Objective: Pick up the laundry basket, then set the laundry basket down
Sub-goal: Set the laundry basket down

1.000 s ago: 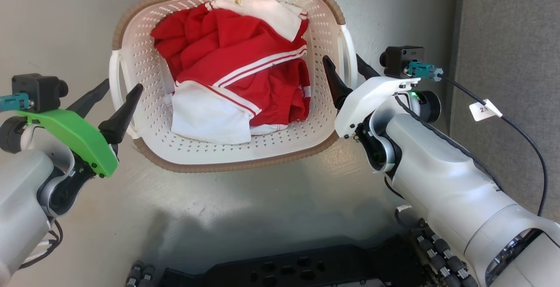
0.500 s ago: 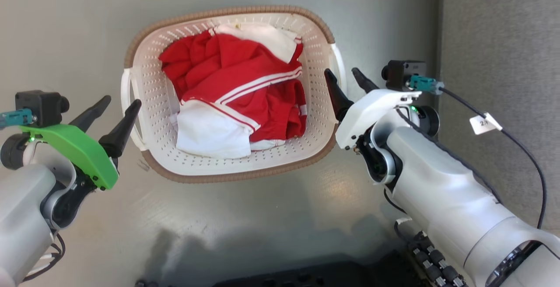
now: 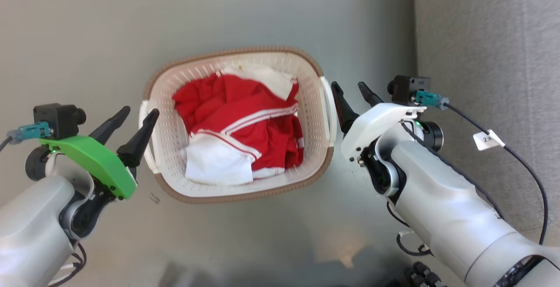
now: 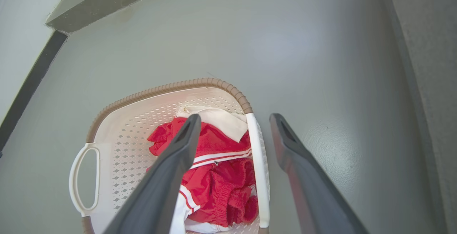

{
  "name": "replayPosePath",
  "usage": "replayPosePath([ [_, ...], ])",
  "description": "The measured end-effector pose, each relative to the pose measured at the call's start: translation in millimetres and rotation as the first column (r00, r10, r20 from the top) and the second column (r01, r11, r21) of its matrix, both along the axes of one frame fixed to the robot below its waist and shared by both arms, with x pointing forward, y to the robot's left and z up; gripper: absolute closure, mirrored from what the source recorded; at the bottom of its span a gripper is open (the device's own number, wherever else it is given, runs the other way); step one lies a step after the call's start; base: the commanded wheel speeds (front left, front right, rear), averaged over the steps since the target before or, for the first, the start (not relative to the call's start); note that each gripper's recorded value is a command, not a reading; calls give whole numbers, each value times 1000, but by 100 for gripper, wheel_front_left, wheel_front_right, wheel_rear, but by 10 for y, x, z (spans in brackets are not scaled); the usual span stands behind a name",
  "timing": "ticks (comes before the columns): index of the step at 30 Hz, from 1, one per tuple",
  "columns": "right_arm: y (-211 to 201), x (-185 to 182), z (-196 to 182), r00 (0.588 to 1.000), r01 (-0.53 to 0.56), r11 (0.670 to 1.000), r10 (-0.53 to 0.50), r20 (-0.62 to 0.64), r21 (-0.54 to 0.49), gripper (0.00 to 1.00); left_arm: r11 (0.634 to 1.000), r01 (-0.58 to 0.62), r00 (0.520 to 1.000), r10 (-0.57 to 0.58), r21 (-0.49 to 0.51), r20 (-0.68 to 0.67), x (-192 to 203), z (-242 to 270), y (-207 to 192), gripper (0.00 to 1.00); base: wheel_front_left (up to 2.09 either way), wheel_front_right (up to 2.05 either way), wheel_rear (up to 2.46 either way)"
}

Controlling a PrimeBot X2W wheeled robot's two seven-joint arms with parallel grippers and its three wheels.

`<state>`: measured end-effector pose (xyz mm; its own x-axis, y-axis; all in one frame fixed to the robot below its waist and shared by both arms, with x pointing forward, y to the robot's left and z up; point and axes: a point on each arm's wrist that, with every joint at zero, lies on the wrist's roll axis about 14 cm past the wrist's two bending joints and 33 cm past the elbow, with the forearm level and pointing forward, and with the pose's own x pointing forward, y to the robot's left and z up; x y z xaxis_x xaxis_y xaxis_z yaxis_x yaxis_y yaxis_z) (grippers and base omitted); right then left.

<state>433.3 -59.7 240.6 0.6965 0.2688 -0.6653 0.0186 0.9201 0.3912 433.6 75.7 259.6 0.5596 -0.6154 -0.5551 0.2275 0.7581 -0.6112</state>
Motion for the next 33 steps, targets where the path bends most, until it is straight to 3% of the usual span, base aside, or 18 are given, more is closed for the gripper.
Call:
replayPosePath([
  [12,-37,62,591,987,-6,1000,11,159,-31,0,998,-68,983,70,-19,172,153,691,101,0,0,0,0],
  [17,-58,88,866,973,11,1000,-5,229,-26,0,989,-140,956,148,-48,253,275,1036,224,0,0,0,0],
  [33,-160,-31,1857,866,48,998,-16,499,-51,0,957,-269,827,289,-113,481,53,1976,536,0,0,0,0],
])
